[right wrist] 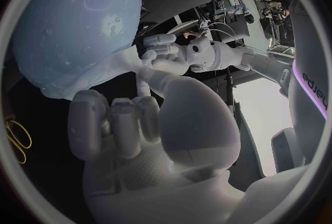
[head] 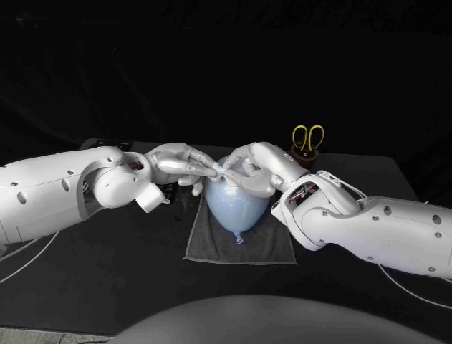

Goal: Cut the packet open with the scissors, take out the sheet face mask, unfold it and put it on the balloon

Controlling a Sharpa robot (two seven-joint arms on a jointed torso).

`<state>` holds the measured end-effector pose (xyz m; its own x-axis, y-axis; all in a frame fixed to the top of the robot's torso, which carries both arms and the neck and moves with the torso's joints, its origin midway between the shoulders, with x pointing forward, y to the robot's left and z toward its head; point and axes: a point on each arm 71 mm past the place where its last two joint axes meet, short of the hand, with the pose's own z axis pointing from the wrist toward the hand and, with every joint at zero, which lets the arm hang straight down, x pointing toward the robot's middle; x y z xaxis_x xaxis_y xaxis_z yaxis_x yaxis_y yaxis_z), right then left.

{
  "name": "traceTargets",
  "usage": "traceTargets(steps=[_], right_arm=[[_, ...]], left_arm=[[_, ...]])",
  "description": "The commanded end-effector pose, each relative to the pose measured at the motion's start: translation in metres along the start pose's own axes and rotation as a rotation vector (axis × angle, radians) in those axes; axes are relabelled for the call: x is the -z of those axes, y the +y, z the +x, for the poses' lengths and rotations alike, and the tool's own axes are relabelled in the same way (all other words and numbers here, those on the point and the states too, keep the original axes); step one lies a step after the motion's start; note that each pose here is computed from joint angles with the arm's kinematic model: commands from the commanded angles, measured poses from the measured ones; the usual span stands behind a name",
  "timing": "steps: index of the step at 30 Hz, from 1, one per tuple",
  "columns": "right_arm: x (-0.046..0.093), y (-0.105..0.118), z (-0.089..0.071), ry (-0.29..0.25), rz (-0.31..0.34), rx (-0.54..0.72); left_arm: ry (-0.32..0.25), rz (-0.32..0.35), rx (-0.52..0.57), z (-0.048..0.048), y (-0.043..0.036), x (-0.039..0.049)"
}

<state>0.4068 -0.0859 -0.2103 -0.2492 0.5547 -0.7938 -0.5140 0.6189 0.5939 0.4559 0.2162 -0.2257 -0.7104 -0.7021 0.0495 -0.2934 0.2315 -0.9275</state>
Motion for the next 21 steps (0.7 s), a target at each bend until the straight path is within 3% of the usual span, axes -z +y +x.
traceTargets(steps=[1,10,21], right_arm=[[0.001,0.000,-0.001,0.003,-0.001,-0.028],[0.005,-0.005,-0.005,-0.001,0.019,-0.054],[0.007,-0.011,-0.008,-0.004,0.048,-0.067]], left_arm=[[-0.051,0.007,-0.023,-0.0031,-0.0010,0.0000],[-0.091,0.009,-0.043,-0.0060,-0.0010,0.0010],[-0.088,0.003,-0.047,-0.0061,-0.0004,0.0016]])
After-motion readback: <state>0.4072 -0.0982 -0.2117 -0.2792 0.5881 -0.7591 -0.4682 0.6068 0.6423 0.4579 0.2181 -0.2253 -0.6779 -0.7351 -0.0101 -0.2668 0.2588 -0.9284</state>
